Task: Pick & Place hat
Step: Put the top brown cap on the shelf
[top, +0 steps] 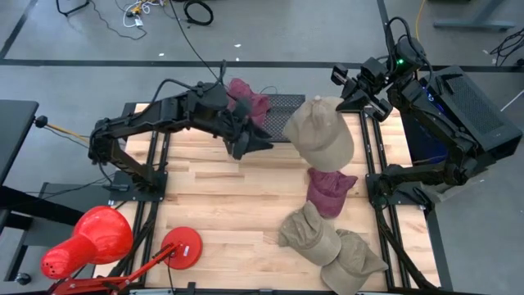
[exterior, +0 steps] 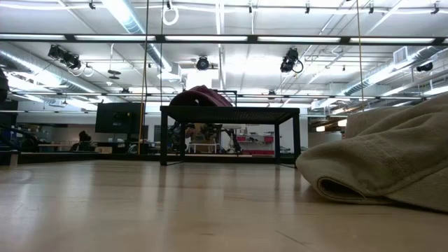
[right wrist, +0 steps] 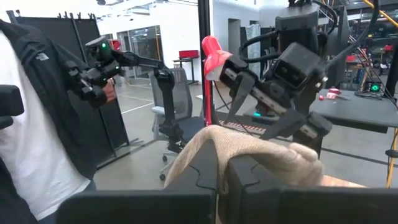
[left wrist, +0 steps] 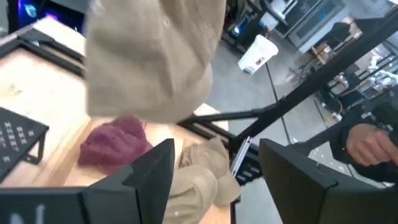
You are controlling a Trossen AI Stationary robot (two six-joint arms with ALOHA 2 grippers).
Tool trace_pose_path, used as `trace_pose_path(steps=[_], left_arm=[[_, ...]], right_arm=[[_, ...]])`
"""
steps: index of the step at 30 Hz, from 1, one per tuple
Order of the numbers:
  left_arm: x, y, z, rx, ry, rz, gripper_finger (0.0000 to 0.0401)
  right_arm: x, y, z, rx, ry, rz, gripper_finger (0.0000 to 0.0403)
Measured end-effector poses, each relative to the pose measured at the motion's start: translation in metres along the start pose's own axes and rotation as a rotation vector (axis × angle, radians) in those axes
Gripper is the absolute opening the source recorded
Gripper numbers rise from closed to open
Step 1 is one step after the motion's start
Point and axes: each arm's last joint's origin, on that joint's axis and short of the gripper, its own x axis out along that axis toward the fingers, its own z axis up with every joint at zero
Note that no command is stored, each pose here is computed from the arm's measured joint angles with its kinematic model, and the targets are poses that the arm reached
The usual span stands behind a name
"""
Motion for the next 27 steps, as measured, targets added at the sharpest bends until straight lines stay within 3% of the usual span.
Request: trace_pose_path(steps=[13,27], left_arm=[[-0.052,-0.014,0.012,0.031,-0.144,0.021,0.0239],[-0.065,-0.019,0.014,0.057,-0.193,0.039,0.0238]], right_arm=[[0.000,-0.032,-0.018,0.055,-0.008,-0.061,0.0001],[-0.022,-0.073,-0.051,0.122,0.004,-0.176,0.0001]])
